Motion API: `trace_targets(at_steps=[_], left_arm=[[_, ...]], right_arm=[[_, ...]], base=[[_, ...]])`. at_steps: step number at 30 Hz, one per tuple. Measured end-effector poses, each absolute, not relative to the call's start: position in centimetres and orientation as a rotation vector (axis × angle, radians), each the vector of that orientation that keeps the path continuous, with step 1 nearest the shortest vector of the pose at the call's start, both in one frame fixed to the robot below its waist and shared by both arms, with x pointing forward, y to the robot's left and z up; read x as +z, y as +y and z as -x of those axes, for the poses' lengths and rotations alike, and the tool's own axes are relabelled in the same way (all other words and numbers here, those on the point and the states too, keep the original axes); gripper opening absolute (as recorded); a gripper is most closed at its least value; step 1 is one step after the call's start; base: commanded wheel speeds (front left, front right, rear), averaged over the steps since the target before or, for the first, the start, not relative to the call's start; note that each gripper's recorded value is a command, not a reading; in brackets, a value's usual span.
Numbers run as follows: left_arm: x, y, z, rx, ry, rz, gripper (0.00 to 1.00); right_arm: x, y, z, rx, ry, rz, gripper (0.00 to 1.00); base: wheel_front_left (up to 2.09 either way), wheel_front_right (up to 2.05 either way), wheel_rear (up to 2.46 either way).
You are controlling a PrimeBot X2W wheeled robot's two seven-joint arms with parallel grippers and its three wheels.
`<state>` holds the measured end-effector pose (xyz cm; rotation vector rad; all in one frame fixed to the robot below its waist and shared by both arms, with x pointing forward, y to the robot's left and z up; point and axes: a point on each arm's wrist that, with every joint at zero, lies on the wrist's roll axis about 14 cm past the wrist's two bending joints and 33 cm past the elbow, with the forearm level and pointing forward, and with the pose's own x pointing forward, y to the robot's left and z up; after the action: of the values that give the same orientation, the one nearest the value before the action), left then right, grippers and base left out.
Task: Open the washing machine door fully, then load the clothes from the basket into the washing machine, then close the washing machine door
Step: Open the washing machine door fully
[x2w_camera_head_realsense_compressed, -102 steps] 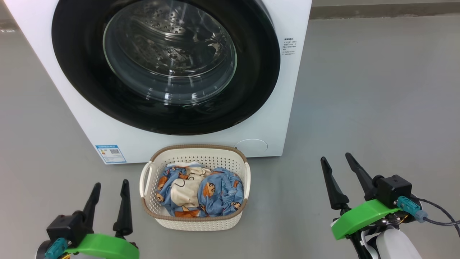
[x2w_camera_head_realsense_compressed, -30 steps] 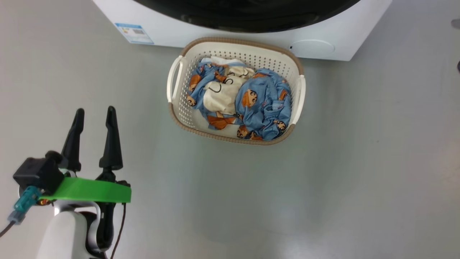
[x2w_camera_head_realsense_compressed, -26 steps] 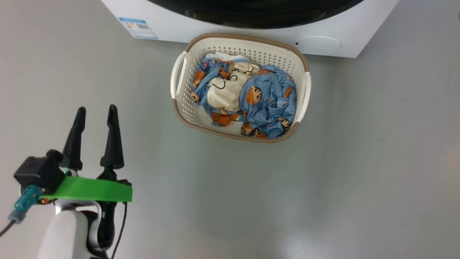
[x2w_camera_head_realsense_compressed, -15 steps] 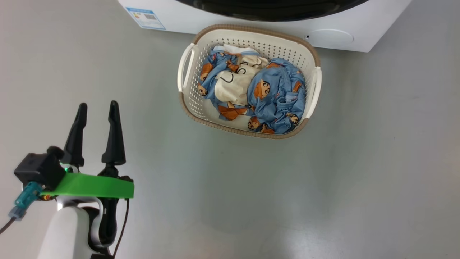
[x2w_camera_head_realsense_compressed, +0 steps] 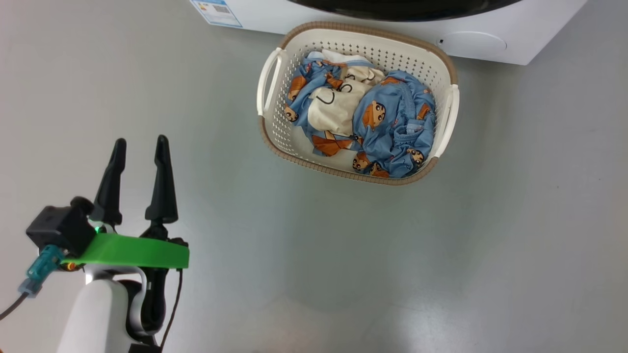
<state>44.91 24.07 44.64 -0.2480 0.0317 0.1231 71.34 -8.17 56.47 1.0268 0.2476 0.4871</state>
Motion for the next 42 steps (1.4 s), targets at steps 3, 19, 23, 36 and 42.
trace_targets(at_steps=[3,19,23,36,42], left_arm=[[44.8,24.2,-44.7,0.128,0.028,0.248,1.0],[47.7,24.6,-42.5,0.136,-0.03,0.255,1.0],[48.3,24.5,-41.5,0.134,-0.041,0.254,1.0],[50.5,25.3,-37.8,0.163,-0.09,0.245,1.0],[50.7,26.4,-35.3,0.203,-0.097,0.239,1.0]], right_arm=[[56.7,-7.7,-71.2,0.503,0.264,-1.008,0.0],[56.0,-5.6,-64.5,0.584,0.405,-0.91,0.0],[55.6,-4.9,-62.2,0.605,0.447,-0.901,0.0],[56.0,-0.5,-54.2,0.745,0.549,-0.889,0.0],[55.9,0.9,-51.3,0.797,0.593,-0.891,0.0]], base=[[0.0,0.0,0.0],[0.0,0.0,0.0],[0.0,0.0,0.0],[0.0,0.0,0.0],[0.0,0.0,0.0]])
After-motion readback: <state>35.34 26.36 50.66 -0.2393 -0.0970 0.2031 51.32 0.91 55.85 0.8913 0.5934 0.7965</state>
